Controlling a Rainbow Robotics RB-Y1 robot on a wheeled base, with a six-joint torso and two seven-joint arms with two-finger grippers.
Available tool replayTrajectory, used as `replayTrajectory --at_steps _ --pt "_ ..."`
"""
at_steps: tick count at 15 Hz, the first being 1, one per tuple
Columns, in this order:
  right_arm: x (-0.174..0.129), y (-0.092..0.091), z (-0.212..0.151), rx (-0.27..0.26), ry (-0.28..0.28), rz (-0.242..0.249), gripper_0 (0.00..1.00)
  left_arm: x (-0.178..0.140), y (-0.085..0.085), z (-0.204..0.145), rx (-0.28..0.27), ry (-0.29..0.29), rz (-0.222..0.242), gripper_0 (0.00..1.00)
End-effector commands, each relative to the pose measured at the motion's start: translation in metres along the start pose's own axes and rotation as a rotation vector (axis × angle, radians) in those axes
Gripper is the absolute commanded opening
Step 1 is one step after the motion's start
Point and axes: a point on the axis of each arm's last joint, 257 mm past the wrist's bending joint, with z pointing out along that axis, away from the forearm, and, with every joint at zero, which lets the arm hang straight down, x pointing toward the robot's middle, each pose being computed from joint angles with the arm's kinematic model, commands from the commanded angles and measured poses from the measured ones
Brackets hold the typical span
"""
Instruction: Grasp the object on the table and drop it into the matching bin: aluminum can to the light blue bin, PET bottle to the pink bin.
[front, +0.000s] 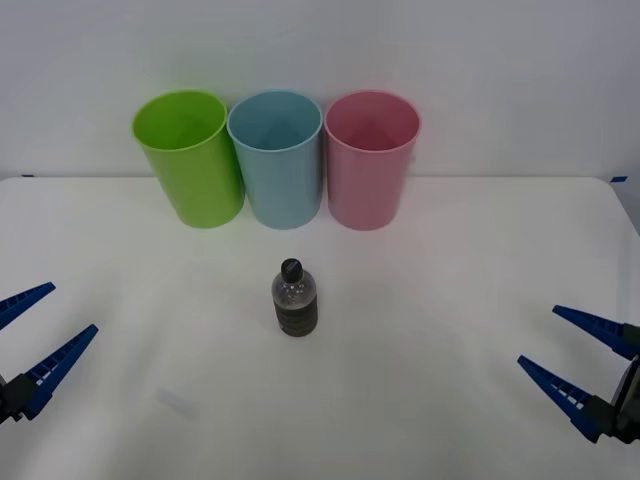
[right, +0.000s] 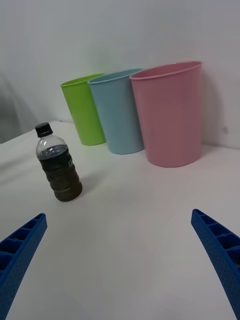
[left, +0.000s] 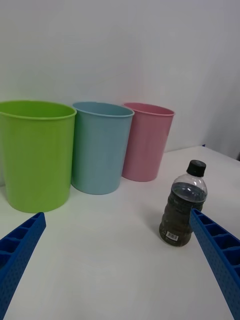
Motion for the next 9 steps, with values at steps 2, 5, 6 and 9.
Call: replayTrajectory --at_steps 2,5,6,9 --pt "0.008 0.011 0.016 -0.033 0.010 -0.015 1.00 0.000 0.000 0.000 0.000 0.000 0.000 1.00" --pt "0.015 0.022 0.031 -0.067 0.016 -0.024 1.00 0.000 0.000 0.000 0.000 0.000 0.000 1.00" --pt "0.017 0.024 0.035 -0.072 0.018 -0.027 1.00 0.000 0.000 0.000 0.000 0.000 0.000 1.00" --pt "0.023 0.034 0.055 -0.091 0.018 -0.034 1.00 0.000 0.000 0.000 0.000 0.000 0.000 1.00"
